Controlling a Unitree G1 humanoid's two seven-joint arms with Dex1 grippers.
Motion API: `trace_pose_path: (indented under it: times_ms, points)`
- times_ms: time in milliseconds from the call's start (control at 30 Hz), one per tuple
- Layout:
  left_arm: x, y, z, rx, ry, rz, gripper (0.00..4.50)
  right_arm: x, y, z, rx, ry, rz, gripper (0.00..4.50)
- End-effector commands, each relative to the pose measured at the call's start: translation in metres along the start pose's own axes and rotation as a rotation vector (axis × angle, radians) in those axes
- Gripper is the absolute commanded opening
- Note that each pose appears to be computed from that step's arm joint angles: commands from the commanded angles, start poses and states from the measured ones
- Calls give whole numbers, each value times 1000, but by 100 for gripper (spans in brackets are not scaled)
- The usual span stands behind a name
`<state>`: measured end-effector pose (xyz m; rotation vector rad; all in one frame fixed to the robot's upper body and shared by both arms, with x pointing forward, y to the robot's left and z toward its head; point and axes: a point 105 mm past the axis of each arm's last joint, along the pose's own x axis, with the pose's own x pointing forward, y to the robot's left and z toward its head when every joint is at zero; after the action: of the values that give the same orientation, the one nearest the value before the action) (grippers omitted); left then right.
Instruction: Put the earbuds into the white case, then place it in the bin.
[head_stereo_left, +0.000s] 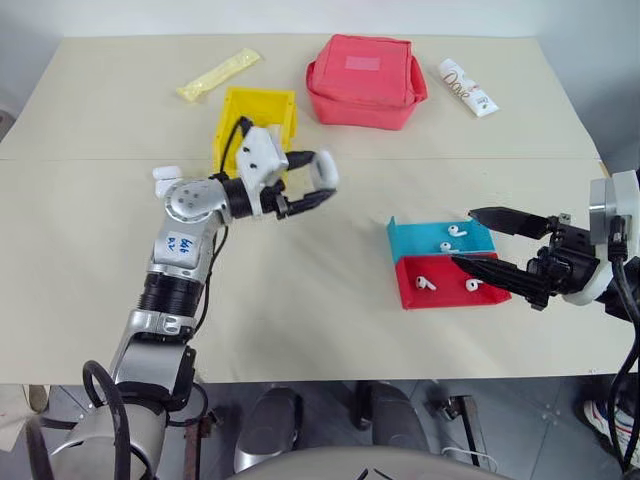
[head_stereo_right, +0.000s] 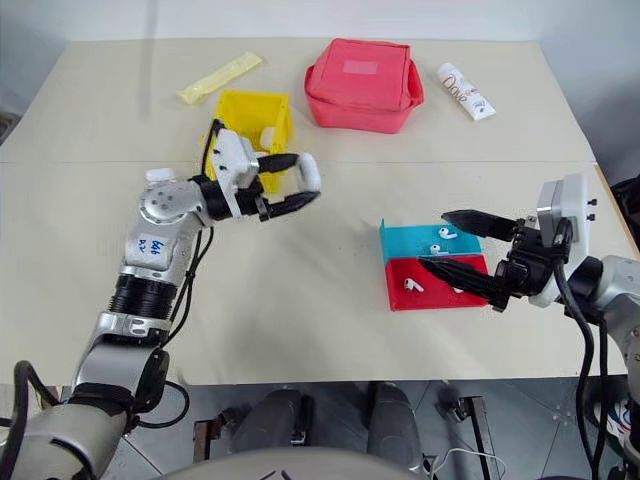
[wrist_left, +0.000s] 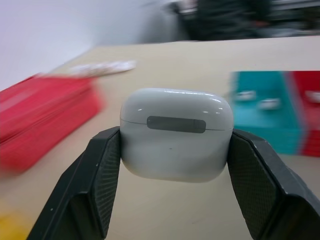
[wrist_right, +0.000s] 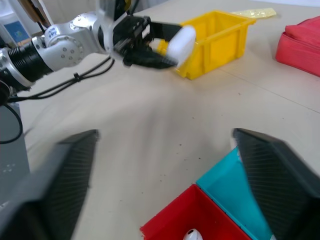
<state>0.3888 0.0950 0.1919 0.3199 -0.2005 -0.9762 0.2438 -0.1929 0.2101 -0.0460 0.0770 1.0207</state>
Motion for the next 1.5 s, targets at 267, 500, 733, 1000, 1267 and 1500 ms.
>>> trace_pose_path:
  times_ms: [267,500,733,1000,1267,1500]
  points:
    - [-35,103,-10,2,165,495,282,3,-1,-2,-24,15,-27,445]
    - [-28,103,-1,48,133,450,449,3,-3,1,-40,25,-39,450]
    - [-44,75,40,156,-72,208,449,2,-6,2,-62,30,-30,450]
    - [-107,12,30,-6,-75,-131,449,-10,0,-17,-159,151,83,450]
    - [-157,-6,8,-39,-43,-112,449,-51,-9,-52,-91,304,98,450]
    - [-157,-16,2,-39,15,-169,449,-49,-25,-46,-109,265,50,450]
